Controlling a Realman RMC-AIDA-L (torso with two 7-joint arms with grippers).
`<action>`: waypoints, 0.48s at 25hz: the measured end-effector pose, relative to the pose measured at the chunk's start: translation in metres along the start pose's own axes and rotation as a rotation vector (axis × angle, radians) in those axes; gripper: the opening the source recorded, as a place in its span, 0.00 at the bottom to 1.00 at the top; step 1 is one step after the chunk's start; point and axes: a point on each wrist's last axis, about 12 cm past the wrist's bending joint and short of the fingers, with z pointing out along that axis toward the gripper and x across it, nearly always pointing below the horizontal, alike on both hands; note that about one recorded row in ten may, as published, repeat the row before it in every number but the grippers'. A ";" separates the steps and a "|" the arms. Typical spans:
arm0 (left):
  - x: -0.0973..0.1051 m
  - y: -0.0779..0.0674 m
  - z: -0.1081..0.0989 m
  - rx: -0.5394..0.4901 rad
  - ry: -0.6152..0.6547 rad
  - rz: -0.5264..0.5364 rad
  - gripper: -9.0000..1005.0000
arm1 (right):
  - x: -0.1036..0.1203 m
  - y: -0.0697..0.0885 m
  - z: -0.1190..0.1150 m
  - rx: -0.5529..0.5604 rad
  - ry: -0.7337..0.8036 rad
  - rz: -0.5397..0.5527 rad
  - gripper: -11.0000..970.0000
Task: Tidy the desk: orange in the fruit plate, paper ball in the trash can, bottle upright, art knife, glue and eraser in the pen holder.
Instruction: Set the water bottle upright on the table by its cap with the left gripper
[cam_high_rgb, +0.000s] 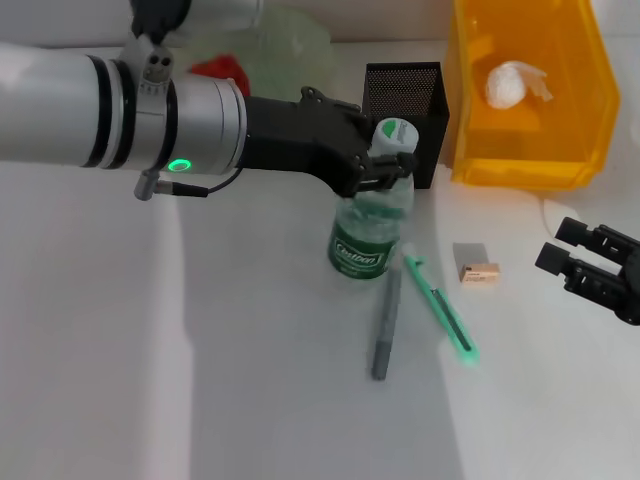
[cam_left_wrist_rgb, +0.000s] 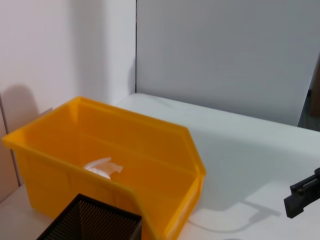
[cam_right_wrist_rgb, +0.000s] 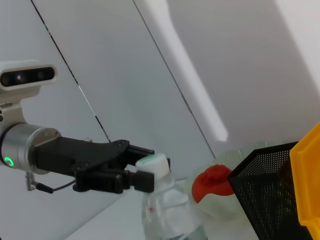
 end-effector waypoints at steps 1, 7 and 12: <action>0.001 0.000 -0.003 0.005 -0.036 -0.003 0.44 | -0.001 -0.001 0.001 0.001 0.001 -0.001 0.73; 0.007 0.005 -0.009 0.013 -0.136 -0.028 0.44 | -0.002 -0.002 0.003 0.003 0.003 -0.001 0.73; 0.021 0.011 -0.016 0.012 -0.264 -0.050 0.45 | -0.002 -0.002 0.003 0.003 0.003 -0.001 0.73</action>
